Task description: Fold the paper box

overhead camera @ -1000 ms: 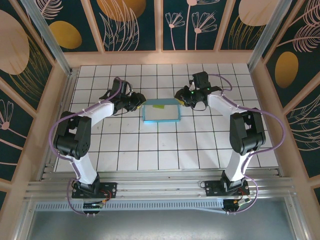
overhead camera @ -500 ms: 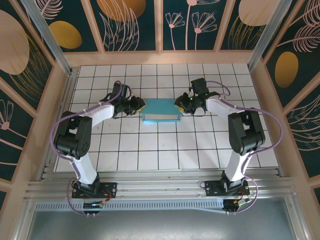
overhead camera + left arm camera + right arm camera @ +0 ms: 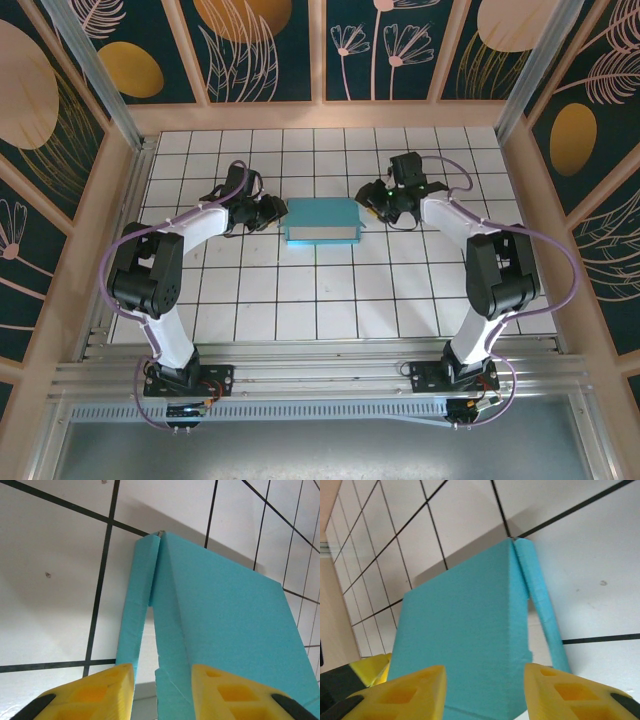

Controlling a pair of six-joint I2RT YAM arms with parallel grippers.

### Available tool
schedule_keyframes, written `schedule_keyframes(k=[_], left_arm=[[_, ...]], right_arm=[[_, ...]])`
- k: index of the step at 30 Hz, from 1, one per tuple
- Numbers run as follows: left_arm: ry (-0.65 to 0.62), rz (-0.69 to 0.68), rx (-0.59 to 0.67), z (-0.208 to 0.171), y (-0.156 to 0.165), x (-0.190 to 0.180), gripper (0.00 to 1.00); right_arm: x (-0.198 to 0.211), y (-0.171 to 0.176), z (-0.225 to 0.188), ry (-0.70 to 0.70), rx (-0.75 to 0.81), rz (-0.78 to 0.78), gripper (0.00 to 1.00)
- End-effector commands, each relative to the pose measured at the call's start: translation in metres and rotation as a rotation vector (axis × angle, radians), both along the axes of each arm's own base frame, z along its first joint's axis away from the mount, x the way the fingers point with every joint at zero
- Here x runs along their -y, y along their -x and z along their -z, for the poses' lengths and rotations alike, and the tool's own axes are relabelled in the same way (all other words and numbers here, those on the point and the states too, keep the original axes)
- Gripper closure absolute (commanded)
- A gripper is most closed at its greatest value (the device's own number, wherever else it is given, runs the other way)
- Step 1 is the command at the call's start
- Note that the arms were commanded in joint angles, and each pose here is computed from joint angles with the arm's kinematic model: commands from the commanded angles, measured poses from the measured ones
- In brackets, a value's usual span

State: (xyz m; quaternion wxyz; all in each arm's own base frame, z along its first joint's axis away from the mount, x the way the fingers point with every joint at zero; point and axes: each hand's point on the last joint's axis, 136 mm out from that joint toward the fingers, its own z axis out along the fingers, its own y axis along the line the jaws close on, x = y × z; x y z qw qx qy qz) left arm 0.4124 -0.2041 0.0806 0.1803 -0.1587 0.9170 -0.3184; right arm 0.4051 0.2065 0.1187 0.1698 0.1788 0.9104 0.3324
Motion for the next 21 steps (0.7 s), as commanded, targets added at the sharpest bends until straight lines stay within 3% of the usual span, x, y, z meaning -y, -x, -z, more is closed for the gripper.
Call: schedule_keyframes(k=[1,9,21], left_arm=[[0.037,0.04,0.003,-0.001,0.001,0.011,0.64],[0.082,0.063,-0.013,0.004,0.003,0.021,0.68],[0.074,0.06,-0.039,0.018,0.007,0.023,0.76]], right_arm=[[-0.004,0.009,0.01,-0.015,-0.021,-0.044,0.56],[-0.018,0.012,0.026,-0.051,-0.053,-0.08,0.66],[-0.026,0.018,0.051,-0.04,-0.098,-0.09,0.72]])
